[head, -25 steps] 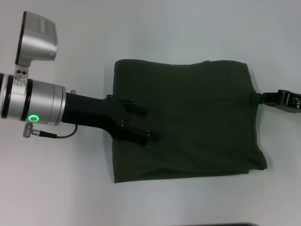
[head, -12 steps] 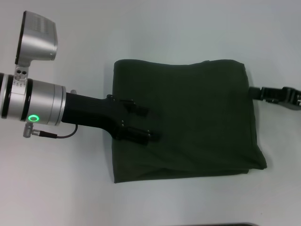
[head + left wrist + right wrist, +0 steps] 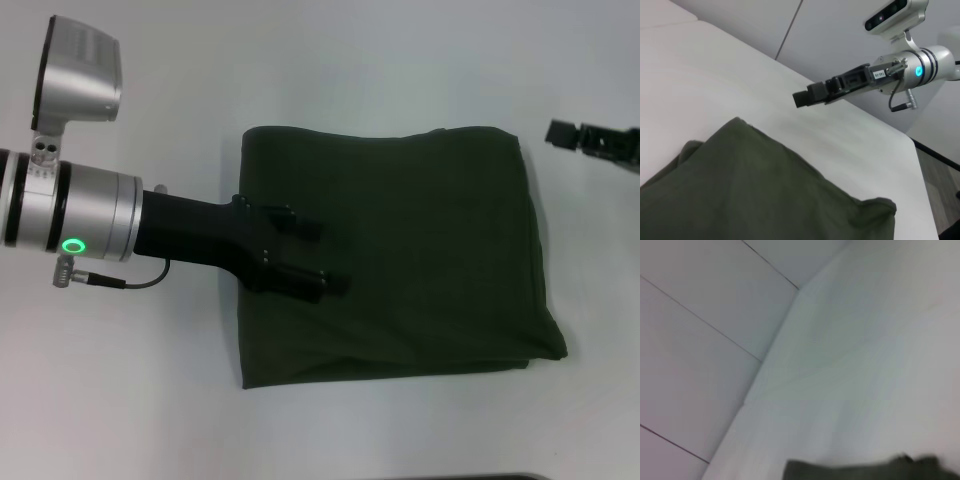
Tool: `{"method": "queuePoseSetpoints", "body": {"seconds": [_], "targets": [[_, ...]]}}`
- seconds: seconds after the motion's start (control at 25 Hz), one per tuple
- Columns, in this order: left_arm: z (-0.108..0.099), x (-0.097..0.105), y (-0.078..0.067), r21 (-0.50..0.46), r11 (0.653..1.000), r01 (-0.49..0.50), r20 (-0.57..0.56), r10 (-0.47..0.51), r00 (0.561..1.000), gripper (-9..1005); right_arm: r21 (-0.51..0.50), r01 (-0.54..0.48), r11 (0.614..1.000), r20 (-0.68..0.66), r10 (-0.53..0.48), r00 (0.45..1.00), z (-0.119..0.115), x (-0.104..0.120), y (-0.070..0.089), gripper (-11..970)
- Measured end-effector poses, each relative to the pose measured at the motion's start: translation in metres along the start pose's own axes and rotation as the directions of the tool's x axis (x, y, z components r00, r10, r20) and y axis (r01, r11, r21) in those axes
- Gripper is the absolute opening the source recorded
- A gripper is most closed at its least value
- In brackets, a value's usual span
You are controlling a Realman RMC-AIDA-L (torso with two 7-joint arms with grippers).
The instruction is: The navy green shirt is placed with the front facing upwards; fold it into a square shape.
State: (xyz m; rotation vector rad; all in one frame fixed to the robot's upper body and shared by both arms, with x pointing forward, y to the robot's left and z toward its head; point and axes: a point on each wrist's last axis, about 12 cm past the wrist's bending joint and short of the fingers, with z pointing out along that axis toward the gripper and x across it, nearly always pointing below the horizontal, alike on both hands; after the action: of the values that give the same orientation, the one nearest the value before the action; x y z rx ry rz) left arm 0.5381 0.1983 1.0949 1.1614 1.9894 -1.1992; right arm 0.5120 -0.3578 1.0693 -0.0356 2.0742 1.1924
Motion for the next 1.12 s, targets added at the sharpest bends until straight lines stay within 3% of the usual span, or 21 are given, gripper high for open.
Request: {"method": "queuePoseSetpoints", "body": {"seconds": [0.32, 0.52, 0.76, 1.12], "targets": [[0.000, -0.005, 0.003, -0.024, 1.000, -0.010, 0.020, 0.011, 1.000, 900, -0.010, 0.058, 0.998, -0.043, -0.059, 0.997, 0.041, -0.013, 0.009, 373], [0.000, -0.005, 0.005, -0.034, 0.999, -0.012, 0.022, 0.012, 1.000, 900, -0.015, 0.103, 0.995, -0.065, -0.103, 0.993, 0.060, -0.010, 0.014, 236], [-0.001, -0.002, 0.005, -0.037, 0.999, -0.001, 0.022, 0.001, 1.000, 901, -0.011, 0.138, 0.990, -0.104, -0.138, 0.985, 0.071, -0.004, 0.016, 43], [0.000, 0.001, 0.004, -0.034, 0.999, 0.007, 0.019, -0.006, 1.000, 901, 0.063, 0.152, 0.986, -0.157, -0.141, 0.977, 0.077, 0.003, 0.008, 20]]}}
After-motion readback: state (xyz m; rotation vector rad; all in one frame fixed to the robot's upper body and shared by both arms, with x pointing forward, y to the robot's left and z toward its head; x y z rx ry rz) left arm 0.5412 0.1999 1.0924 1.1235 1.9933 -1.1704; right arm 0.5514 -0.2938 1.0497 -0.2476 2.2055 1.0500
